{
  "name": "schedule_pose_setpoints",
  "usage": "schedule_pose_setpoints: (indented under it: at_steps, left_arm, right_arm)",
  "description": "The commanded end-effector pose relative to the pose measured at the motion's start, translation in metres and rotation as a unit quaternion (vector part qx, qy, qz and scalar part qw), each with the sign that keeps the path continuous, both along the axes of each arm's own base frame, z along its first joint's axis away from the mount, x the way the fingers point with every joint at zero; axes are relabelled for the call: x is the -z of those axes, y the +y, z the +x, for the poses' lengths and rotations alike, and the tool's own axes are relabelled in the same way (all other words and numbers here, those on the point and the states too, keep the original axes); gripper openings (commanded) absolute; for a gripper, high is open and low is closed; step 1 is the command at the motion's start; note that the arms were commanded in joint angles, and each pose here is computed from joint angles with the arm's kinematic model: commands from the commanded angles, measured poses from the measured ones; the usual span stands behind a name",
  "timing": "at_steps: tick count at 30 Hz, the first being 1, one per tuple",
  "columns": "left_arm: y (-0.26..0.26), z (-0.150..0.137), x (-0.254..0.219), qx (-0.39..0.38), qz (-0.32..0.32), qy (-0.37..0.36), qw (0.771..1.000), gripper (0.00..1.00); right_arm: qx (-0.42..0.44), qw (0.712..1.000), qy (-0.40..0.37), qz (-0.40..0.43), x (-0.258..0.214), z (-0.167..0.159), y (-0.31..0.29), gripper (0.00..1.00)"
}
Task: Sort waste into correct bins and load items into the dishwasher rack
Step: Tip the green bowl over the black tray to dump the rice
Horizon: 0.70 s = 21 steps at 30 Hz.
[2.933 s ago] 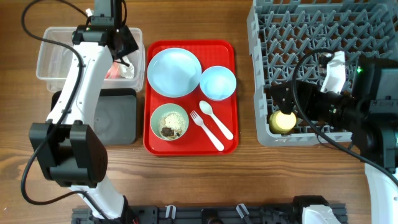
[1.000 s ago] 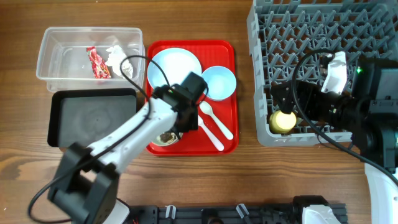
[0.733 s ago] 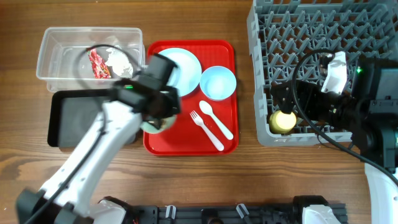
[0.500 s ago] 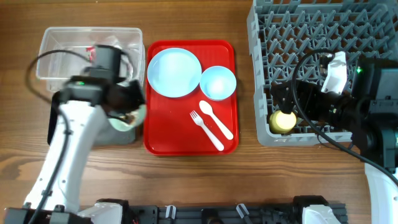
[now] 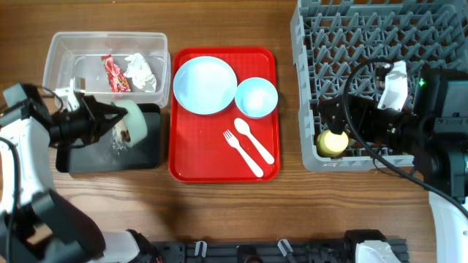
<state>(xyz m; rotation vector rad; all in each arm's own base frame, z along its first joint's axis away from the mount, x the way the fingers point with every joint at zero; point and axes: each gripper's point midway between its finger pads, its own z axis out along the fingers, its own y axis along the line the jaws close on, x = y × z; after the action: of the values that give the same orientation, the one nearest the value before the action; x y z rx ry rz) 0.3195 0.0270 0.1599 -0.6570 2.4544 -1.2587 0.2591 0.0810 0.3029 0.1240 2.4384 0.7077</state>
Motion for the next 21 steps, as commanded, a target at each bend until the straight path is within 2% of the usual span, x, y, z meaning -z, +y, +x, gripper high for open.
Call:
schedule_pose_setpoints:
  at_steps: [1, 5, 8, 21]
  left_arm:
    - [-0.011, 0.001, 0.001, 0.02, -0.115, -0.063, 0.991, 0.04]
    - [-0.015, 0.0, 0.014, 0.02, -0.153, -0.057, 0.986, 0.04]
    - [-0.016, 0.003, 0.008, 0.016, -0.18, -0.079, 0.98, 0.04]
    - [-0.003, 0.007, 0.0, -0.004, -0.193, -0.103, 0.976, 0.04]
  right_arm:
    - [0.001, 1.0, -0.001, -0.001, -0.002, 0.001, 0.0, 0.95]
    - [0.001, 1.0, 0.0, -0.001, -0.001, 0.001, 0.0, 0.95]
    - [0.001, 1.0, 0.0, -0.001, -0.001, 0.001, 0.0, 0.95]
    - [0.001, 1.0, 0.0, -0.001, -0.001, 0.001, 0.0, 0.95]
